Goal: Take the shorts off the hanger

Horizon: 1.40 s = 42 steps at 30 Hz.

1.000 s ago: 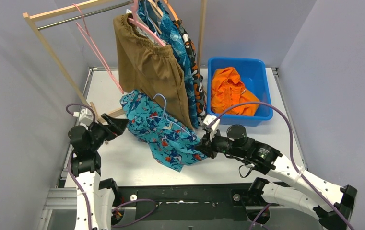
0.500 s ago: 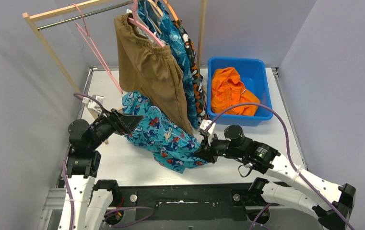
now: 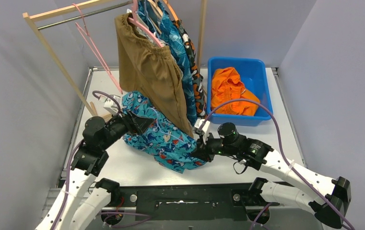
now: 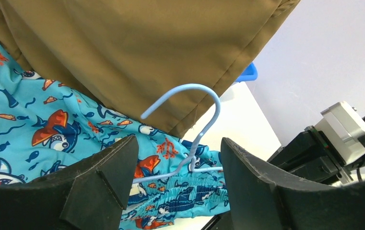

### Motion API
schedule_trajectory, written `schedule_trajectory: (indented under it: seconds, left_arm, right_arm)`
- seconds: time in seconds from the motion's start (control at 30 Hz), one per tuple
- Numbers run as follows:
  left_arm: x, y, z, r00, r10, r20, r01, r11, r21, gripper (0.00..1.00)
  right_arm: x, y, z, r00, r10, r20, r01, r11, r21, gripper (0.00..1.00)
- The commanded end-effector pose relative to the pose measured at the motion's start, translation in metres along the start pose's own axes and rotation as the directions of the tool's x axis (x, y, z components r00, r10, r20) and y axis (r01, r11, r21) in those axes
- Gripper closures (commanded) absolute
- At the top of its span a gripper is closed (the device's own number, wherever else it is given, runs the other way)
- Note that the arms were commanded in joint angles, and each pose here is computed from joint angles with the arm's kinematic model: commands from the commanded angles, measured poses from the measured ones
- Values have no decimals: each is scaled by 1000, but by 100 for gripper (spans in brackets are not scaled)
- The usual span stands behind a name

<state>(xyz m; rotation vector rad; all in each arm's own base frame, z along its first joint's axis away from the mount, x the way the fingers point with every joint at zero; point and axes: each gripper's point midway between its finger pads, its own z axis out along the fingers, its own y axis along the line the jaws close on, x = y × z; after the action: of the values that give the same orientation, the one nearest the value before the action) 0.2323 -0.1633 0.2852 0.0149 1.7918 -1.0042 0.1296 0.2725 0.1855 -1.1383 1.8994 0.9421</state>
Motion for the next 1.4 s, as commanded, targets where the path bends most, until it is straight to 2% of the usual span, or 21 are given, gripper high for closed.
schedule_trajectory:
  seconds: [0.0, 0.13, 0.3, 0.5, 0.63, 0.73, 0.77, 0.9, 1.0, 1.07, 1.17, 1.23, 1.3, 1.37]
  left_arm:
    - [-7, 1, 17, 997, 27, 75, -22, 998, -57, 39]
    - [-5, -11, 26, 993, 36, 111, -31, 999, -43, 42]
    - [10, -10, 37, 994, 95, 58, -90, 993, -81, 45]
    - [3, -9, 34, 988, 104, 114, -94, 992, -88, 63]
    - [6, -11, 36, 989, 107, 98, -100, 992, -78, 80]
    - [10, -16, 39, 992, 107, 63, -104, 993, -53, 99]
    - [9, -19, 38, 993, 106, 56, -103, 994, -47, 100]
    - [-8, -48, 30, 992, 107, 66, -110, 993, 38, 100]
    - [-28, -89, 17, 990, 114, 80, -126, 978, 165, 100]
    - [-39, -115, 9, 990, 116, 77, -132, 961, 241, 100]
    - [-52, -154, 0, 992, 115, 61, -129, 928, 350, 100]
    - [-59, -175, -3, 991, 124, 58, -136, 906, 401, 100]
    - [-69, -193, -3, 987, 143, 74, -161, 885, 436, 100]
    - [-80, -207, -3, 982, 164, 95, -189, 870, 456, 100]
  right_arm:
    - [-49, 6, -5, 988, -44, 146, 47, 999, -18, 100]
    - [-49, 7, -6, 987, -43, 152, 47, 999, -21, 100]
    - [-51, 4, -6, 987, -42, 154, 44, 999, -8, 100]
    - [-47, 1, -2, 992, -33, 121, 33, 999, 3, 100]
    - [-45, -1, -1, 994, -25, 108, 24, 1000, 7, 100]
    - [-47, 1, 0, 993, -31, 117, 31, 999, -4, 99]
    - [-48, 0, 0, 992, -34, 121, 34, 999, 2, 98]
    - [-61, -23, -10, 986, -23, 166, -3, 988, 154, 96]
    - [-75, -72, -39, 965, 21, 260, -140, 883, 448, 96]
    - [-84, -92, -66, 943, 36, 331, -229, 792, 566, 97]
    - [-103, -95, -104, 879, 16, 476, -335, 731, 595, 97]
    - [-120, -89, -134, 794, -17, 607, -406, 729, 551, 98]
    - [-135, -76, -165, 689, -64, 722, -438, 757, 485, 100]
    - [-151, -62, -193, 614, -100, 783, -435, 785, 441, 100]
